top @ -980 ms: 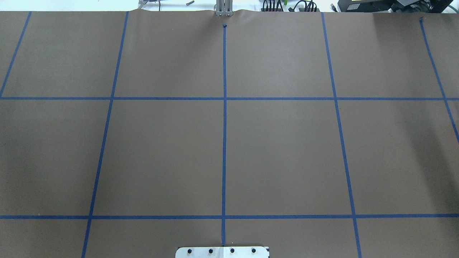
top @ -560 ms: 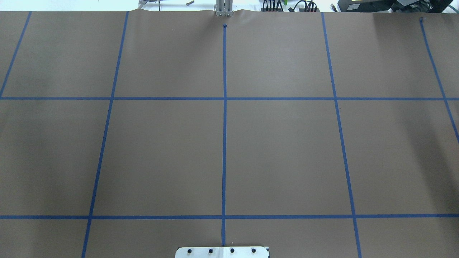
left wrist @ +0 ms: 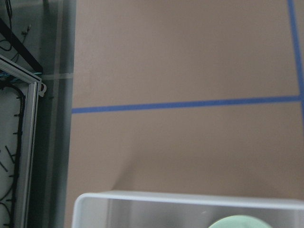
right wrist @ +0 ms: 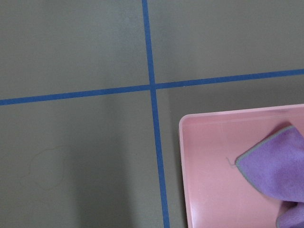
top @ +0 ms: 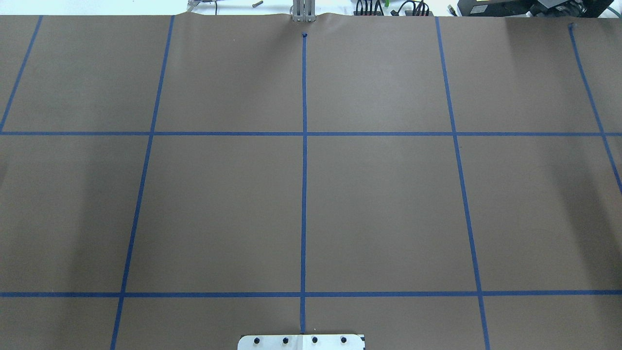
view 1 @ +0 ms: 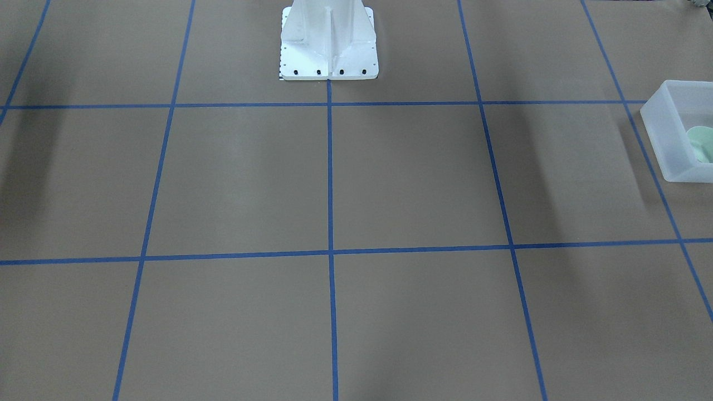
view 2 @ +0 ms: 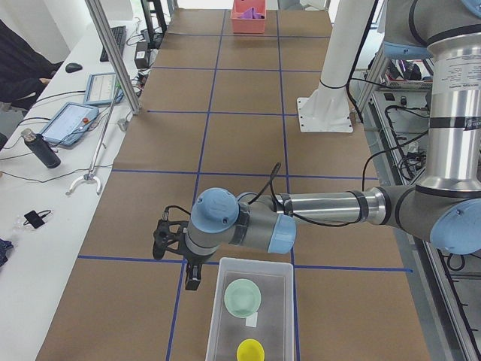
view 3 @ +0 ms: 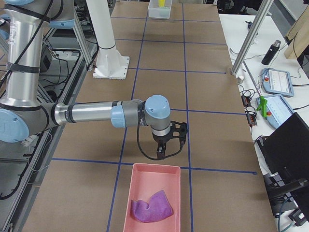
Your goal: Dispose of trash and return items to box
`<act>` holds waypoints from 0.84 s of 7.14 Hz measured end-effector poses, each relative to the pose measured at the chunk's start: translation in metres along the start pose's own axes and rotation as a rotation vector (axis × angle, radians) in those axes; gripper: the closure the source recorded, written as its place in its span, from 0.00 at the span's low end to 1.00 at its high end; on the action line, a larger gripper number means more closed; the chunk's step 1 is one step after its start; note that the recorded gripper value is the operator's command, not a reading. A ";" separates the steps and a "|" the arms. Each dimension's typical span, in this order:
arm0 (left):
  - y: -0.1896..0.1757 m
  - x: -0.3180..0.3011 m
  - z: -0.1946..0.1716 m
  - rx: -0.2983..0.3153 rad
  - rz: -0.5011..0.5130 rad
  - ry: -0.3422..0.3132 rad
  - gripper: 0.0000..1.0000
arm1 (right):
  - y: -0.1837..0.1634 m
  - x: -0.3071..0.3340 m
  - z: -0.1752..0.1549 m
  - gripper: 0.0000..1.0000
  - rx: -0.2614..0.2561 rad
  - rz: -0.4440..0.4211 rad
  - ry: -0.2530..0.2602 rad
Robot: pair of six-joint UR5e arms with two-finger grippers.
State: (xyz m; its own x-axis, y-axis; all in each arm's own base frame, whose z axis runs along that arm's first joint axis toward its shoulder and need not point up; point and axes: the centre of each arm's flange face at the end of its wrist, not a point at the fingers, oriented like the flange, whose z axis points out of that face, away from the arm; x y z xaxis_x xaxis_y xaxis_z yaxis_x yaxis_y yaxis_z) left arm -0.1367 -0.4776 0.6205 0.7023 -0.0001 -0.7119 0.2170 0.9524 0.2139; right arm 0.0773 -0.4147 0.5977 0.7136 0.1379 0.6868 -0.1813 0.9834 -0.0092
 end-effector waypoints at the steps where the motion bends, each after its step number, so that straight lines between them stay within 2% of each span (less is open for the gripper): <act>1: -0.006 0.033 0.009 -0.016 0.059 0.004 0.01 | 0.003 0.003 0.003 0.00 -0.008 0.043 -0.006; 3: -0.001 0.067 0.036 -0.063 0.131 -0.024 0.01 | 0.005 0.001 0.005 0.00 -0.024 0.083 -0.054; 6: 0.015 0.066 0.048 -0.097 0.134 -0.031 0.01 | 0.006 -0.001 0.005 0.00 -0.025 0.083 -0.075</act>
State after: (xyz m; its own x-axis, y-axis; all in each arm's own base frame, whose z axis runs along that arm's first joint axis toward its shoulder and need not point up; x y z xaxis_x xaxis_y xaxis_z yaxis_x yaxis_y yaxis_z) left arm -0.0542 -0.4784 0.6090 0.7411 0.1210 -0.6603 0.0546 0.9695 0.2390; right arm 0.0723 -0.4095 0.6004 0.6444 0.2107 0.7351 -0.2198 0.9718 -0.0859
